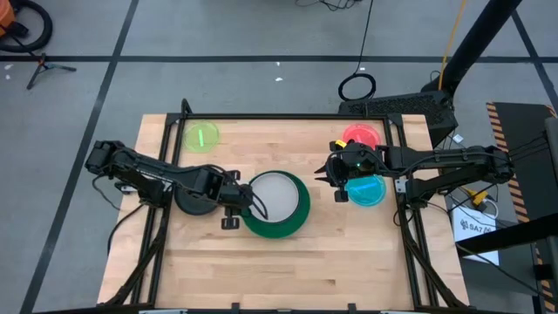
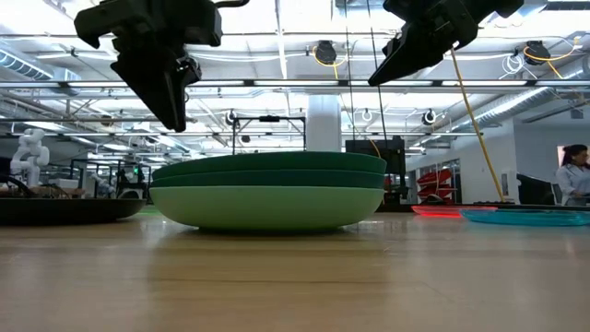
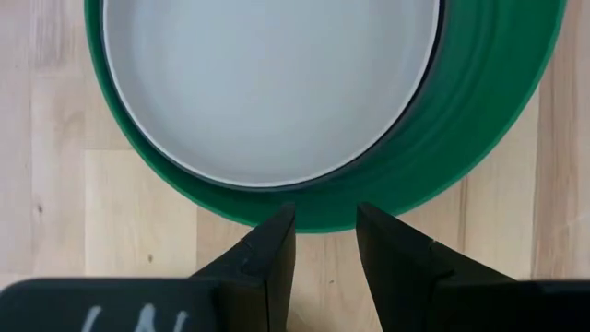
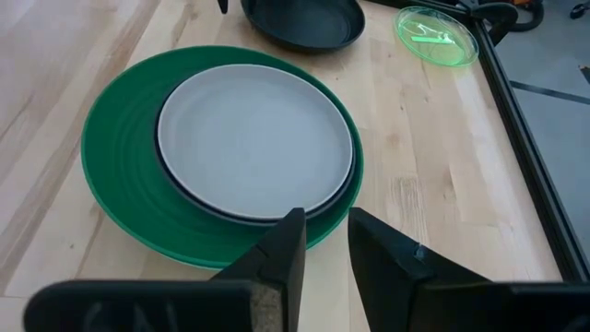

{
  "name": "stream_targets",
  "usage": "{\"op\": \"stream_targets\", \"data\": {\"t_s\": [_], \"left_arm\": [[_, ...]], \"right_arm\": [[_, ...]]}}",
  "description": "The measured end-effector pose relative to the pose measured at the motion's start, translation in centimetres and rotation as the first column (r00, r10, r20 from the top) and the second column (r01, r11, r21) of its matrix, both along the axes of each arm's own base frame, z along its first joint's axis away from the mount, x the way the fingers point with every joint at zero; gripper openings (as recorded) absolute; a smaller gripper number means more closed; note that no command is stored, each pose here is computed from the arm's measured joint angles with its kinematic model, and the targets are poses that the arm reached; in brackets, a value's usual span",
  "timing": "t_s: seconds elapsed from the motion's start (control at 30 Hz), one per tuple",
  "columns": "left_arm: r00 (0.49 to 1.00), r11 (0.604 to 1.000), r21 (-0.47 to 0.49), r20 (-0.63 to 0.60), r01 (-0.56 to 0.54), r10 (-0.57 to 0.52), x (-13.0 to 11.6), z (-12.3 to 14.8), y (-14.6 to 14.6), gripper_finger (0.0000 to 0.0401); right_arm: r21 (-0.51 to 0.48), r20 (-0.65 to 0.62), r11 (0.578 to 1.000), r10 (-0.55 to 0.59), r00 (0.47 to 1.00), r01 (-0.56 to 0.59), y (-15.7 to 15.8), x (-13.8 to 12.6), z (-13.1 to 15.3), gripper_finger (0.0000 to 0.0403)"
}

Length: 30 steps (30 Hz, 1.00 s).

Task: Stack plastic plates
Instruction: Remove the white plate from the stacked plates

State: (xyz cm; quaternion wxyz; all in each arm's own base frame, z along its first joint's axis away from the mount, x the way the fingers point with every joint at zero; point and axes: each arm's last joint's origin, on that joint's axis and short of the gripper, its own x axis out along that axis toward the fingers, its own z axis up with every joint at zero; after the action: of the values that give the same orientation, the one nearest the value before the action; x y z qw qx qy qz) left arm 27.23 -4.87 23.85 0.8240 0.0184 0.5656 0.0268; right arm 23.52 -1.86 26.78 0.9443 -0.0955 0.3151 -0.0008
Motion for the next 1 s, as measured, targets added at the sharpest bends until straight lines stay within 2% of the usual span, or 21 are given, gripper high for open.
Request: {"op": "stream_targets", "data": {"t_s": [0.4, 0.67, 0.77, 0.87, 1.0], "left_arm": [[0.992, 0.999, 0.033, 0.121, 0.029, -0.033, 1.1, 0.5, -0.1, 0.0124], [0.99, 0.997, 0.069, 0.138, 0.033, -0.043, 1.2, 0.6, -0.1, 0.0124], [0.992, 0.995, 0.089, 0.117, 0.046, -0.057, 1.0, 0.5, 0.0, 0.0124], [0.99, 0.988, 0.118, 0.087, 0.097, -0.107, 0.6, 0.5, -0.3, 0.0124], [0.977, 0.968, 0.196, 0.111, 0.159, -0.183, -0.2, 1.7, -0.6, 0.0124]], "right_arm": [[0.003, 0.0, 1.0, -0.002, 1.0, 0.002, 0.0, 0.0, 0.0, 0.0082], [0.033, 0.002, 0.999, -0.026, 1.0, 0.026, 0.0, 0.0, 0.0, 0.0082], [0.086, 0.02, 0.989, -0.119, 0.993, 0.117, -0.1, 0.1, 0.1, 0.0082], [0.153, 0.038, 0.96, -0.244, 0.969, 0.236, -0.4, 0.5, 0.0, 0.0082], [0.202, 0.046, 0.945, -0.272, 0.961, 0.258, -0.4, 1.7, -0.7, 0.0082]]}}
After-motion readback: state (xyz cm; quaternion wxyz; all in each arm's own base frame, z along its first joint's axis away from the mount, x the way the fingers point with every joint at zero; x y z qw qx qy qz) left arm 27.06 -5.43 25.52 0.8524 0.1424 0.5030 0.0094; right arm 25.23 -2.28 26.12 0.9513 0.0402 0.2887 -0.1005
